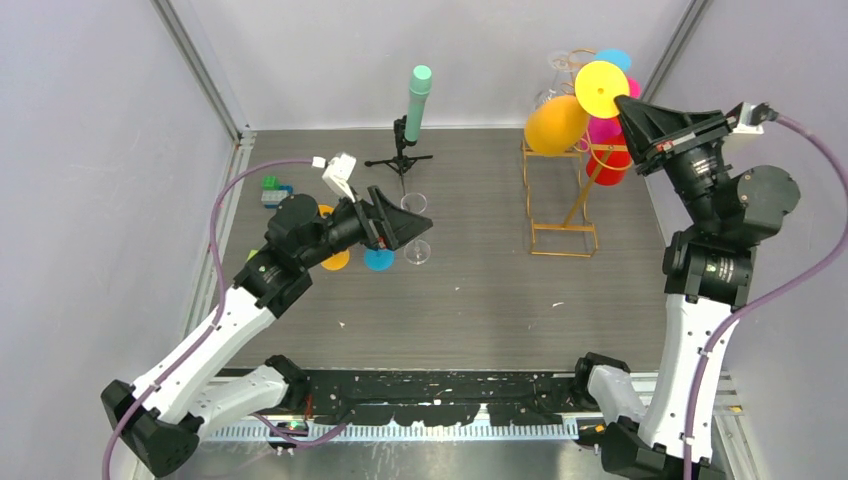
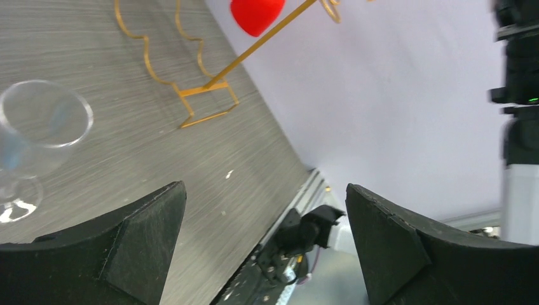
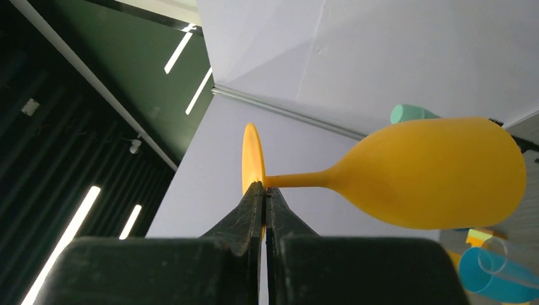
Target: Take the wine glass off the wine glass rack
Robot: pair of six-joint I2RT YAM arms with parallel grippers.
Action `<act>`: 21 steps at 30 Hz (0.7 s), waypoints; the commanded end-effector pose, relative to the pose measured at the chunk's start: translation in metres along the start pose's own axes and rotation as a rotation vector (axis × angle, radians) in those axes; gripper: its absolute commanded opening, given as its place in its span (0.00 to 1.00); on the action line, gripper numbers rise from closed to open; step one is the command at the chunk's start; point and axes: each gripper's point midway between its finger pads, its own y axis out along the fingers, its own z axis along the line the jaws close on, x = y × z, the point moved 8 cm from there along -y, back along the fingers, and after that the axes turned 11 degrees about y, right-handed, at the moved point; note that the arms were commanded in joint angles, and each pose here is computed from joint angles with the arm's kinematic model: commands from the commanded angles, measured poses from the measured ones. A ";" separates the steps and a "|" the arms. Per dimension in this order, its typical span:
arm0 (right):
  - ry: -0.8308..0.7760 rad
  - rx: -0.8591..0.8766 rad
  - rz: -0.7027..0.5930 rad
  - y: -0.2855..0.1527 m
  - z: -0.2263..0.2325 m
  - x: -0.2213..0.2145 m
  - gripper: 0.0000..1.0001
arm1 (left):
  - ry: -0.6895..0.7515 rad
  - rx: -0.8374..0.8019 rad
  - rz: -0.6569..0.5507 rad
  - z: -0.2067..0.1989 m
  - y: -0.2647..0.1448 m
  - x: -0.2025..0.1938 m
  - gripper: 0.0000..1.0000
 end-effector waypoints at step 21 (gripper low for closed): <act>0.346 0.222 0.260 -0.023 0.003 -0.056 0.00 | -0.305 -0.538 -0.386 -0.063 0.036 0.085 0.96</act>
